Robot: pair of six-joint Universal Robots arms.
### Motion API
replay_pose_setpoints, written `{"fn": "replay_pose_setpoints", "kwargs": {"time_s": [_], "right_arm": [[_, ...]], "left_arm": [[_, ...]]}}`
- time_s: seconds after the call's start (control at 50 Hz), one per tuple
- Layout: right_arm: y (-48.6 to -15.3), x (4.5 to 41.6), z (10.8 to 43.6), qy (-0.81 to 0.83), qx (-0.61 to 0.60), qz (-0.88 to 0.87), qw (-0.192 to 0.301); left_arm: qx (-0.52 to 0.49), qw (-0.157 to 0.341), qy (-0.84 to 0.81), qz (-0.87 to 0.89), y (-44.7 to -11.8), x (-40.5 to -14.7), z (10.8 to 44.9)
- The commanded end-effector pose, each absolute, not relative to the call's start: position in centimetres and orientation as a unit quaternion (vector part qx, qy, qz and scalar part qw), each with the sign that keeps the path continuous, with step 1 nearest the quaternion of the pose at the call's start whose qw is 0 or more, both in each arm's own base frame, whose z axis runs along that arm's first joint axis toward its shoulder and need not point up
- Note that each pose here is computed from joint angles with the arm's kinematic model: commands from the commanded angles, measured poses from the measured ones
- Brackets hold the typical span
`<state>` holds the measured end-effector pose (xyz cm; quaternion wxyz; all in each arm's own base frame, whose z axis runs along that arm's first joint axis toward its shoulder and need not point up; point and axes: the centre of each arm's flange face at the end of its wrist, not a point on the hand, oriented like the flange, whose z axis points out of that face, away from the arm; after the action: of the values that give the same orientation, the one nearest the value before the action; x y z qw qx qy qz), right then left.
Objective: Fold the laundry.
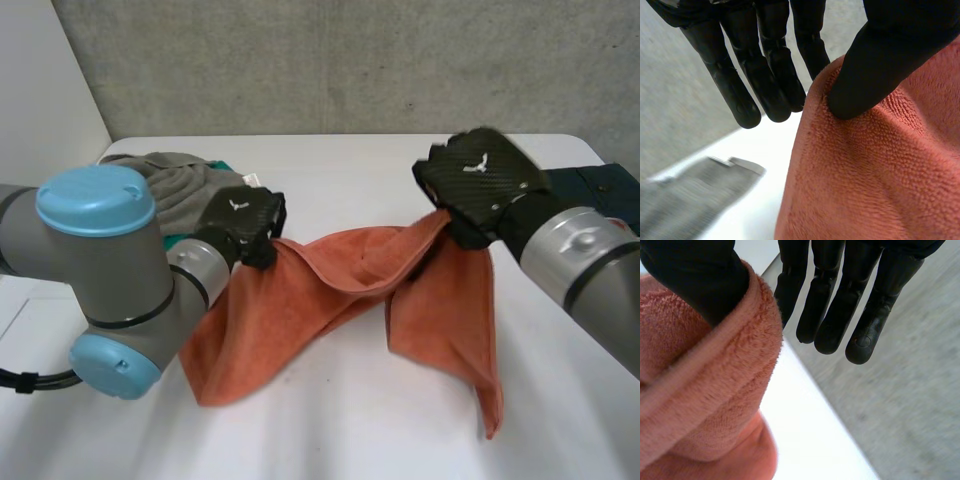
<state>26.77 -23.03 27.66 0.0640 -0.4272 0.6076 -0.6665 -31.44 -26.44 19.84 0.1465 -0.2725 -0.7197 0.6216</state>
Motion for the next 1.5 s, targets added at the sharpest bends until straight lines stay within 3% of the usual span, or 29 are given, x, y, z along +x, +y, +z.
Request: {"fn": "replay_pose_setpoints", "kwargs": {"time_s": [0.02,0.06,0.16,0.24,0.3,0.38,0.5,0.62,0.68,0.78,0.9,1.0,1.14,1.22,1.34,1.5], "right_arm": [[-28.0,28.7,24.9,0.635,-0.444,-0.631,0.044],[-29.4,29.0,25.8,0.627,-0.431,-0.648,0.032],[-33.3,30.3,31.8,0.524,-0.353,-0.775,-0.023],[-33.7,30.4,35.7,0.433,-0.308,-0.846,-0.040],[-32.6,30.1,37.3,0.408,-0.300,-0.861,-0.041],[-31.0,30.0,36.9,0.409,-0.330,-0.850,-0.023],[-28.2,29.7,33.5,0.461,-0.403,-0.791,0.014],[-25.1,28.7,27.4,0.577,-0.477,-0.662,0.047],[-23.7,28.2,23.5,0.627,-0.515,-0.582,0.058],[-22.9,28.9,20.3,0.649,-0.539,-0.532,0.074],[-24.2,29.2,19.8,0.660,-0.493,-0.560,0.091],[-26.4,27.6,20.2,0.710,-0.395,-0.567,0.134],[-28.4,25.0,21.7,0.736,-0.316,-0.579,0.153],[-29.7,23.7,22.3,0.730,-0.317,-0.589,0.141],[-30.7,23.4,24.0,0.678,-0.415,-0.602,0.076],[-33.0,25.3,22.7,0.607,-0.522,-0.599,0.003]], "left_arm": [[-0.305,0.047,-0.612,0.728,-31.1,-31.9,23.3],[-0.294,0.013,-0.570,0.767,-32.3,-32.1,25.6],[-0.230,-0.040,-0.448,0.863,-33.8,-32.9,32.4],[-0.147,-0.047,-0.345,0.926,-32.4,-31.9,38.9],[-0.131,-0.045,-0.325,0.935,-30.9,-31.3,40.5],[-0.147,-0.043,-0.347,0.925,-29.3,-30.4,39.3],[-0.207,-0.047,-0.432,0.877,-27.2,-29.4,32.3],[-0.263,-0.049,-0.511,0.817,-24.9,-28.5,25.1],[-0.281,-0.045,-0.531,0.798,-24.0,-28.5,23.2],[-0.314,-0.038,-0.566,0.762,-23.2,-29.0,19.9],[-0.318,-0.038,-0.570,0.757,-23.2,-29.1,19.8],[-0.319,-0.037,-0.571,0.756,-23.0,-29.0,20.4],[-0.312,-0.033,-0.559,0.768,-22.2,-28.7,22.7],[-0.307,-0.031,-0.549,0.777,-21.9,-28.7,23.8],[-0.313,-0.027,-0.553,0.772,-21.1,-28.6,23.8],[-0.347,-0.015,-0.576,0.740,-18.9,-28.7,21.9]]}}
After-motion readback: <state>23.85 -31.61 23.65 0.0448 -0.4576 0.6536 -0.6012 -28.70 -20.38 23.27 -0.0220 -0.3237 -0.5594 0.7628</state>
